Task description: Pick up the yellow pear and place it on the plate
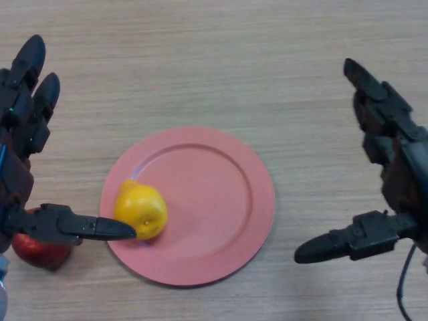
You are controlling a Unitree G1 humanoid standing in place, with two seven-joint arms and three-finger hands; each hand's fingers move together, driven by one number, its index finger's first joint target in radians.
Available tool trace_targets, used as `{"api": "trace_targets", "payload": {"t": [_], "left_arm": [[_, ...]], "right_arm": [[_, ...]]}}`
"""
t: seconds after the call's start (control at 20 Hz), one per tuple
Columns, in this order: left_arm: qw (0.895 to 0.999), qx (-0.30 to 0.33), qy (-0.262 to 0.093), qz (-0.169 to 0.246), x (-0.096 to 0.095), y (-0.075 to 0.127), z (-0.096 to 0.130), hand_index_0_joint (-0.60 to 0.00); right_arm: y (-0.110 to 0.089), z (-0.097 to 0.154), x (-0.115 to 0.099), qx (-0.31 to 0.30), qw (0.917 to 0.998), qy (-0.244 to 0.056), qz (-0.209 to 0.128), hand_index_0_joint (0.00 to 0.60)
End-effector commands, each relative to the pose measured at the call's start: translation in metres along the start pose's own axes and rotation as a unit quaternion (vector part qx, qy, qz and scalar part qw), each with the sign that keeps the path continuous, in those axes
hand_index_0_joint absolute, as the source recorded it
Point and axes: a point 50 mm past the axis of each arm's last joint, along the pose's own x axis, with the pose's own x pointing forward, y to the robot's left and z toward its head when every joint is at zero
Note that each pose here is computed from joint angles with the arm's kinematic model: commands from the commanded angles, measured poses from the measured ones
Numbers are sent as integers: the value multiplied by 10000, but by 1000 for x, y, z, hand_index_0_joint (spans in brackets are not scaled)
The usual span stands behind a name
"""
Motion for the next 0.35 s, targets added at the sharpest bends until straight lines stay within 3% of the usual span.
{"api": "trace_targets", "payload": {"t": [0.05,0.35], "left_arm": [[9964,395,-743,-43,2,4,28,0],[9972,405,-620,-60,5,4,30,0]], "right_arm": [[-14,36,-8,-362,9915,-1215,-284,0],[-11,38,-9,-480,9911,-1216,-239,0]]}}
